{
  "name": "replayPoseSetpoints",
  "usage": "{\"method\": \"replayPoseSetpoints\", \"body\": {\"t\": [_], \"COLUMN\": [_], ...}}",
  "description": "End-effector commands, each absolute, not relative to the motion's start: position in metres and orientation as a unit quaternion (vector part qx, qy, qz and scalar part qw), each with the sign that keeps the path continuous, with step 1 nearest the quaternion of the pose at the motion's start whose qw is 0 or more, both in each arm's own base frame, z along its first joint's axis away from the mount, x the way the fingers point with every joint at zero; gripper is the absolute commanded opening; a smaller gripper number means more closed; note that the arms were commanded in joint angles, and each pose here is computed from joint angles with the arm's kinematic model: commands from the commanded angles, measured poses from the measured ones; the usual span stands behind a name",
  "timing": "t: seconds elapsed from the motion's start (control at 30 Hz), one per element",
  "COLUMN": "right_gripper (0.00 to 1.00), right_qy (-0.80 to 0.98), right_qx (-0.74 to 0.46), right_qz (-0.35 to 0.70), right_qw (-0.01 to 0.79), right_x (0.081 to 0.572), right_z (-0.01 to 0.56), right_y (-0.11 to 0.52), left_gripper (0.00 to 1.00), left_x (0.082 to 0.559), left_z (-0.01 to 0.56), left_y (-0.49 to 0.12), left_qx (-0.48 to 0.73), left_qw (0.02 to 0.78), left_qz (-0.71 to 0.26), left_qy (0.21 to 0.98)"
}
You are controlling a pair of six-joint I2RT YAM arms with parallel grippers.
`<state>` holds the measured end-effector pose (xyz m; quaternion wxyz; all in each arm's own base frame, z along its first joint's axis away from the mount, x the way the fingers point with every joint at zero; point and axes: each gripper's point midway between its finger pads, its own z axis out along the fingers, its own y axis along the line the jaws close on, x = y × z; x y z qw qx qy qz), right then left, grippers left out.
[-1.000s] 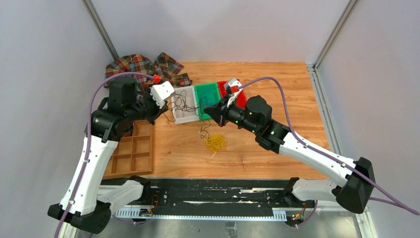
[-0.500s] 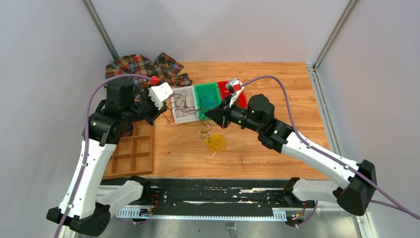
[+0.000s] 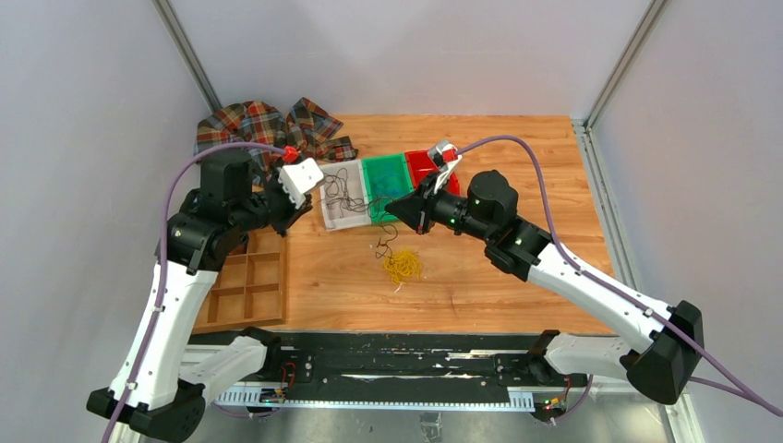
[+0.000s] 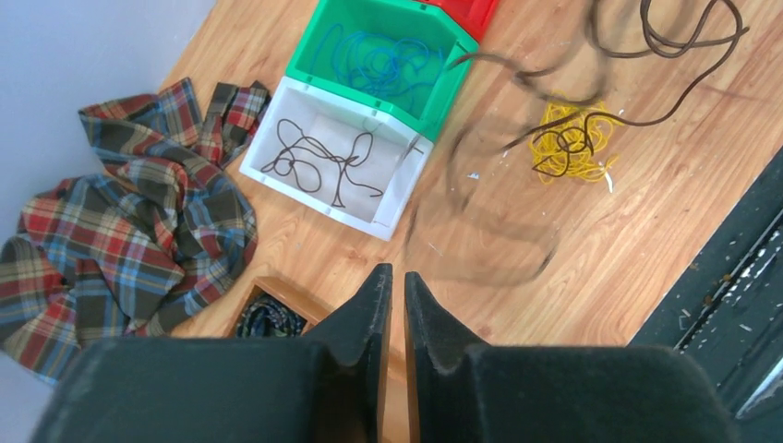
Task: Untangle the cables
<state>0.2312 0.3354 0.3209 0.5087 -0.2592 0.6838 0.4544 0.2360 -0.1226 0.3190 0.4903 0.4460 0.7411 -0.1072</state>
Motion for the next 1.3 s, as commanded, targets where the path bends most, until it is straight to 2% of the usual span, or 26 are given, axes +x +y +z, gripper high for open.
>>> {"method": "replayPoseSetpoints", "body": {"t": [0.0, 0.07, 0.13, 0.2, 0.3, 0.47, 0.77, 0.97, 1.03, 1.13, 1.27], "right_gripper": [0.01, 0.01, 0.01, 0.01, 0.01, 0.01, 0.01, 0.01, 0.01, 0.01, 0.01], "right_qy": [0.659, 0.659, 0.659, 0.658, 0.659, 0.66, 0.658, 0.654, 0.654, 0.655, 0.66], "right_qx": [-0.262, -0.267, -0.271, -0.275, -0.282, -0.302, -0.329, -0.338, -0.341, -0.342, -0.339], "right_qz": [0.475, 0.481, 0.487, 0.495, 0.5, 0.504, 0.514, 0.519, 0.522, 0.521, 0.513], "right_qw": [0.521, 0.513, 0.504, 0.497, 0.487, 0.468, 0.442, 0.434, 0.429, 0.428, 0.433], "right_x": [0.227, 0.226, 0.225, 0.223, 0.221, 0.214, 0.199, 0.194, 0.191, 0.19, 0.191], "right_z": [0.353, 0.352, 0.351, 0.35, 0.348, 0.341, 0.333, 0.334, 0.333, 0.332, 0.328], "right_y": [0.333, 0.336, 0.34, 0.344, 0.35, 0.366, 0.395, 0.407, 0.411, 0.412, 0.407], "left_gripper": [0.18, 0.29, 0.5, 0.6, 0.66, 0.69, 0.59, 0.49, 0.43, 0.26, 0.12], "left_x": [0.233, 0.231, 0.227, 0.223, 0.215, 0.204, 0.19, 0.191, 0.193, 0.208, 0.22], "left_z": [0.322, 0.322, 0.325, 0.331, 0.339, 0.349, 0.348, 0.334, 0.331, 0.323, 0.321], "left_y": [-0.122, -0.125, -0.13, -0.137, -0.15, -0.172, -0.191, -0.189, -0.188, -0.178, -0.166], "left_qx": [0.454, 0.457, 0.461, 0.468, 0.472, 0.487, 0.499, 0.499, 0.5, 0.498, 0.494], "left_qw": [0.502, 0.502, 0.504, 0.508, 0.508, 0.497, 0.469, 0.459, 0.457, 0.464, 0.475], "left_qz": [-0.1, -0.109, -0.125, -0.146, -0.188, -0.258, -0.335, -0.331, -0.326, -0.28, -0.229], "left_qy": [0.729, 0.726, 0.719, 0.709, 0.696, 0.67, 0.647, 0.656, 0.66, 0.678, 0.691]}}
